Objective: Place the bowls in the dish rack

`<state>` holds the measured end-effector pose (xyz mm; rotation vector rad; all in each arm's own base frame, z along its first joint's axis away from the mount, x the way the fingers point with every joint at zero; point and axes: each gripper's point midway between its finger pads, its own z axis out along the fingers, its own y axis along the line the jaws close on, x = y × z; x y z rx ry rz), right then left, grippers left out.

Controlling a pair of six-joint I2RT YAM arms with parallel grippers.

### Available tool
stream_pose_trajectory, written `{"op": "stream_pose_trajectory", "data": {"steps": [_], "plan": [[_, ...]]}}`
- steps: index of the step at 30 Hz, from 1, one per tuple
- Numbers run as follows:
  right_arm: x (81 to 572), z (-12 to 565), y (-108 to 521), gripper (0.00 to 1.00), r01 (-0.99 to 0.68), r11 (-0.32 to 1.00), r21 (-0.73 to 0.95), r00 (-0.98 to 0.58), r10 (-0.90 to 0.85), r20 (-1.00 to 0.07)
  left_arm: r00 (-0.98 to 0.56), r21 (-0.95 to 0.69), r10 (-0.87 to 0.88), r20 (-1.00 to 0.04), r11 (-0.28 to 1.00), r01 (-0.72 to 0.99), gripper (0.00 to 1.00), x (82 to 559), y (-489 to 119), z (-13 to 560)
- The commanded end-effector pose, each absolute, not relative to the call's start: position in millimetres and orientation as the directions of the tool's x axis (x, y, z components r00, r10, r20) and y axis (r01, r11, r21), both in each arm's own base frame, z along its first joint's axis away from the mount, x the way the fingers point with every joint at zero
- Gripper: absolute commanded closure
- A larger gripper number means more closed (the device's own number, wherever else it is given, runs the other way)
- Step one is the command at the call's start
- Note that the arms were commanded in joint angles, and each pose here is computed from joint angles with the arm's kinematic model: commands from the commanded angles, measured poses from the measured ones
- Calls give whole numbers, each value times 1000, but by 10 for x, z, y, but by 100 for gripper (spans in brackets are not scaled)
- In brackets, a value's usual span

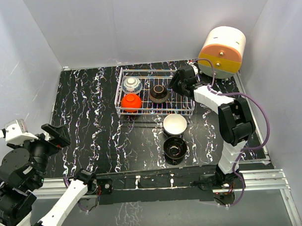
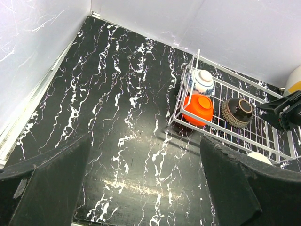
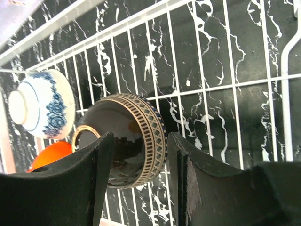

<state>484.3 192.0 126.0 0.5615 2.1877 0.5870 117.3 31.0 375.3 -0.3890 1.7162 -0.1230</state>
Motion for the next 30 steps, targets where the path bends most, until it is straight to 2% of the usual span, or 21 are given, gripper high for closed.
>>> {"op": "stream_pose_trajectory", "data": {"steps": [1,5,13,22,30], "plan": [[4863,1319,1906,48,162,845,511,-596,496,-632,-128,-300,-324,-938,938,-173,3,1192,288,3766],[4779,1336,1961,48,146,863,483,-598,466,-652,-128,-297,-322,-938,938,-180,3,1182,303,3756],[4447,1775,2200,48,62,931,359,-498,340,-798,-140,-283,-313,-939,939,-198,3,1191,324,3667],[4295,1578,2398,47,-3,937,349,-571,286,-770,-143,-279,-311,-940,938,-208,3,1183,342,3615],[4385,1335,2578,47,-39,946,321,-619,230,-751,-131,-276,-310,-942,934,-226,3,1146,396,3619]]}}
